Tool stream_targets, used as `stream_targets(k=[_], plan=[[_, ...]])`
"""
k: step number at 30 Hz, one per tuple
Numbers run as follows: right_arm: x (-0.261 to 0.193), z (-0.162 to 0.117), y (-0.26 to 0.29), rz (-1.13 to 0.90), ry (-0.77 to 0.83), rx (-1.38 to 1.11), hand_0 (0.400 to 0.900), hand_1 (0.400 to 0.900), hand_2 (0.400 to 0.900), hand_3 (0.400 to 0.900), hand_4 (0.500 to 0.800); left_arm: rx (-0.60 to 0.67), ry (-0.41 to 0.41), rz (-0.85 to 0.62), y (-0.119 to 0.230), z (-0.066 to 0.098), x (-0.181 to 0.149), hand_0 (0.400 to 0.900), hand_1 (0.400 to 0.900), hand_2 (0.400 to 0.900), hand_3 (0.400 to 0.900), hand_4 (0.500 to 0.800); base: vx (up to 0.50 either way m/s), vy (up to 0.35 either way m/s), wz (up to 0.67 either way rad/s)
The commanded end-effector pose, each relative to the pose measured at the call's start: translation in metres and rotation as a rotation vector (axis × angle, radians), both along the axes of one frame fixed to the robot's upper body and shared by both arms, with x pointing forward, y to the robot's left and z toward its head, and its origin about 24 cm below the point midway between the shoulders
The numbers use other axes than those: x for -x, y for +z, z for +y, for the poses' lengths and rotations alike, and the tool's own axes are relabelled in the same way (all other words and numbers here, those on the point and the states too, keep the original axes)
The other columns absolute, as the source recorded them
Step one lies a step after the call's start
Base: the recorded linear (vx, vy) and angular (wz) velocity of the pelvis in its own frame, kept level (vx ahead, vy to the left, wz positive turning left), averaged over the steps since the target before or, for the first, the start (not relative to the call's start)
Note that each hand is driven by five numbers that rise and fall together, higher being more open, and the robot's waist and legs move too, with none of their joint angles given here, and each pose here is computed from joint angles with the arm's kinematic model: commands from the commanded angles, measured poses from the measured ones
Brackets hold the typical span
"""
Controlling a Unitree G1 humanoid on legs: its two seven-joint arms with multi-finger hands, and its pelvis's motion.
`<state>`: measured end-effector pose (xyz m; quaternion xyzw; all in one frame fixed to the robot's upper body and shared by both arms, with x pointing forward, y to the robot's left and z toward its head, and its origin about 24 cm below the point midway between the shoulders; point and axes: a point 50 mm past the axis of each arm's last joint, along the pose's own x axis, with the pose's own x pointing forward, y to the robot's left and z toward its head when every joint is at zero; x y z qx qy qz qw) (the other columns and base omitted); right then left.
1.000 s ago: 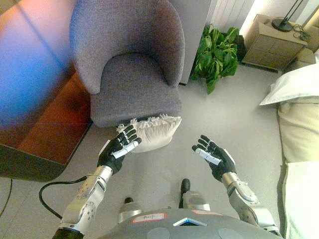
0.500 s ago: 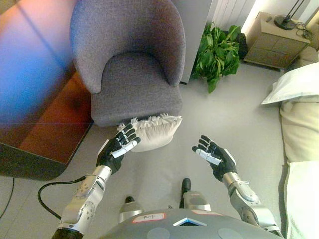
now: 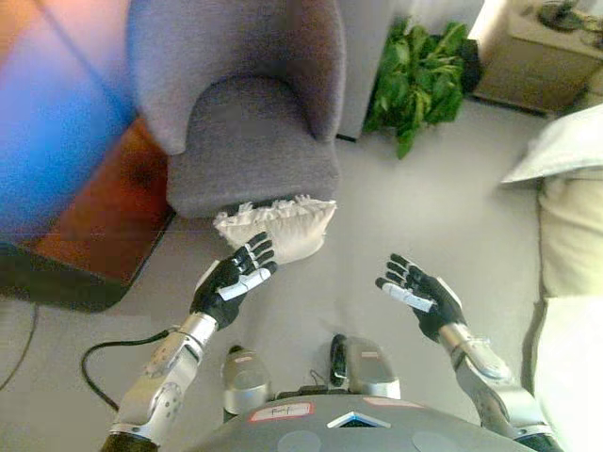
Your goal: Pick up the pillow and put it on the sofa.
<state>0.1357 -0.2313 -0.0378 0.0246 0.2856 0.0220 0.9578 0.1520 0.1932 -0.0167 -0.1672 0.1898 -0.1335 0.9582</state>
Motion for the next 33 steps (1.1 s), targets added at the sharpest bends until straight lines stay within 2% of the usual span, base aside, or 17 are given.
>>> stream_targets(k=[1, 6, 10, 16, 21, 26, 29, 33], plan=[[-0.015, 0.005, 0.030, -0.210, 0.055, -0.046, 0.900, 0.900, 0.900, 0.900, 0.800, 0.043, 0.054, -0.197, 0.028, 0.007, -0.010, 0.900, 0.900, 0.900, 0.900, 0.800, 0.419, 0.130, -0.58], [-0.013, 0.004, 0.029, -0.206, 0.061, -0.057, 0.900, 0.900, 0.900, 0.900, 0.800, 0.045, 0.040, -0.213, 0.025, 0.004, -0.003, 0.900, 0.900, 0.900, 0.900, 0.800, 0.399, 0.123, -0.26], [-0.011, 0.005, 0.030, -0.199, 0.064, -0.088, 0.900, 0.900, 0.900, 0.900, 0.800, 0.048, 0.072, -0.212, 0.028, 0.010, -0.008, 0.900, 0.900, 0.900, 0.900, 0.800, 0.432, 0.127, -0.11], [-0.015, 0.013, 0.032, -0.210, 0.058, -0.107, 0.900, 0.900, 0.900, 0.900, 0.800, -0.006, 0.003, -0.230, 0.034, 0.013, -0.014, 0.900, 0.900, 0.900, 0.900, 0.800, 0.392, 0.188, 0.03], [-0.018, 0.016, 0.032, -0.212, 0.062, -0.062, 0.900, 0.900, 0.900, 0.900, 0.800, -0.031, -0.018, -0.198, 0.033, 0.019, -0.011, 0.900, 0.900, 0.900, 0.900, 0.800, 0.370, 0.271, 0.09], [-0.024, 0.025, 0.035, -0.245, 0.080, 0.021, 0.900, 0.900, 0.900, 0.900, 0.800, -0.065, -0.041, -0.192, 0.034, 0.017, -0.019, 0.900, 0.900, 0.900, 0.900, 0.800, 0.296, 0.276, 0.31], [-0.024, 0.025, 0.033, -0.252, 0.074, 0.038, 0.900, 0.900, 0.900, 0.900, 0.800, -0.040, -0.032, -0.193, 0.037, 0.017, -0.026, 0.900, 0.900, 0.900, 0.900, 0.800, 0.248, 0.002, 0.26], [-0.020, 0.020, 0.038, -0.302, 0.152, 0.145, 0.900, 0.900, 0.900, 0.900, 0.800, -0.035, -0.041, -0.188, 0.039, 0.016, -0.031, 0.900, 0.900, 0.900, 0.900, 0.800, 0.212, -0.214, 0.37]])
